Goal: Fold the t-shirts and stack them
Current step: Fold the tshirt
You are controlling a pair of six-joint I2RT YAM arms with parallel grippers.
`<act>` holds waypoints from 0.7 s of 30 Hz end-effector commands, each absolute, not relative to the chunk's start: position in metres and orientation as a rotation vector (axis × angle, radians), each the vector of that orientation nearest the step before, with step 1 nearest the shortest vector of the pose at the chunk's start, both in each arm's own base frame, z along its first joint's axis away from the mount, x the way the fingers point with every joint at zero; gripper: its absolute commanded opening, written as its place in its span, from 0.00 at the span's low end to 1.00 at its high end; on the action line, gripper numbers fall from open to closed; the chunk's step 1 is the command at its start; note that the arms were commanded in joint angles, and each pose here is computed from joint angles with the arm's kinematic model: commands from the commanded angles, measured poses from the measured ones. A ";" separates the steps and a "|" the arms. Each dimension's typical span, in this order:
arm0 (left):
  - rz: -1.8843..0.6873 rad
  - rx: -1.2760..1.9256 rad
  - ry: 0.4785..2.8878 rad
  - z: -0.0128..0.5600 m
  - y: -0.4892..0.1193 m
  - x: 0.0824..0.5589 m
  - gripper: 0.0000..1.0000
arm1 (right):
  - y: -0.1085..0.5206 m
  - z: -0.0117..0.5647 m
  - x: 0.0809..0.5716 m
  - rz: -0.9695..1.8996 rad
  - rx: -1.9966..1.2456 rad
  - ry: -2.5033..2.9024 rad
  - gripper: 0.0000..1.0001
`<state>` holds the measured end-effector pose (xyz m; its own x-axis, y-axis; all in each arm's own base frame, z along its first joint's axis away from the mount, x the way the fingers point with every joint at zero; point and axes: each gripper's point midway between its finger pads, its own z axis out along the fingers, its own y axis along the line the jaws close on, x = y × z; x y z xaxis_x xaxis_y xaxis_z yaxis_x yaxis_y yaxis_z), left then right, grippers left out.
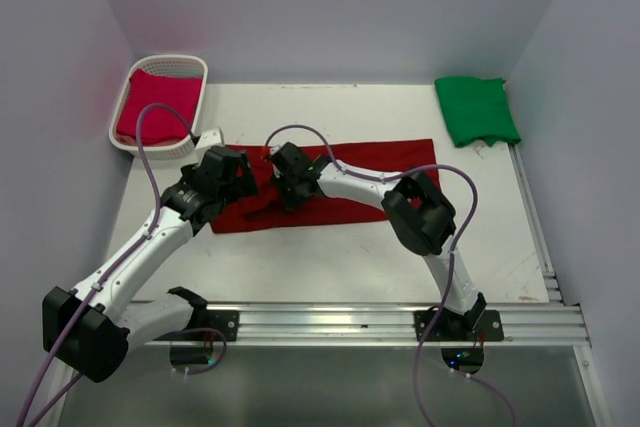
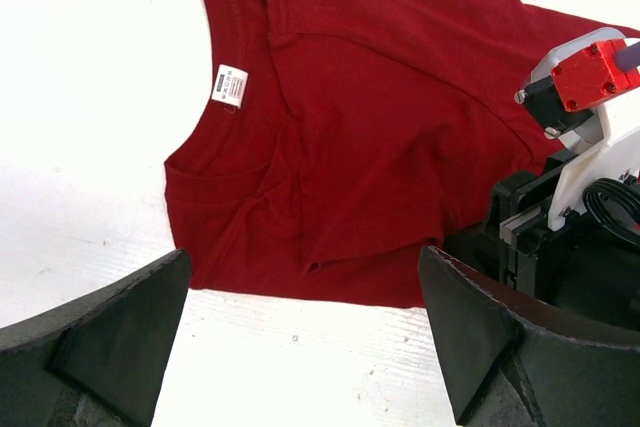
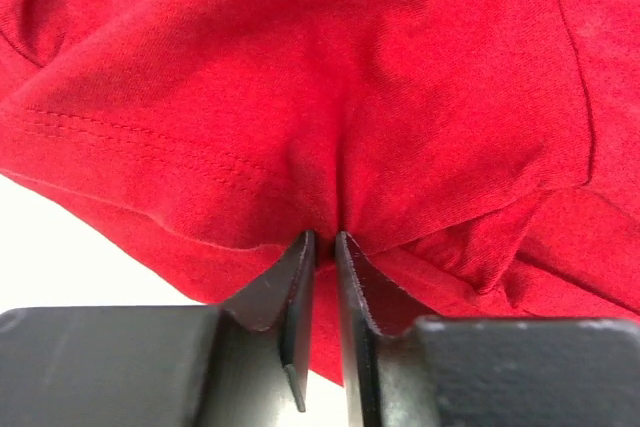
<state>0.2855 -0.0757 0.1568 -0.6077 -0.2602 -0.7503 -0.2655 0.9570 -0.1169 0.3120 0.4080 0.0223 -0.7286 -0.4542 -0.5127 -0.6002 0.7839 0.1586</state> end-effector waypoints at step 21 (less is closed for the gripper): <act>0.000 -0.408 2.187 0.168 -0.073 0.291 1.00 | 0.392 0.112 0.306 0.419 -0.816 2.392 0.00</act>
<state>0.2855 -0.0745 0.1565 -0.6060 -0.2593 -0.7520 -0.2697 0.9564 -0.1124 0.3077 0.3980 0.0800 -0.6879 -0.4441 -0.5740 -0.6165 0.7750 0.1392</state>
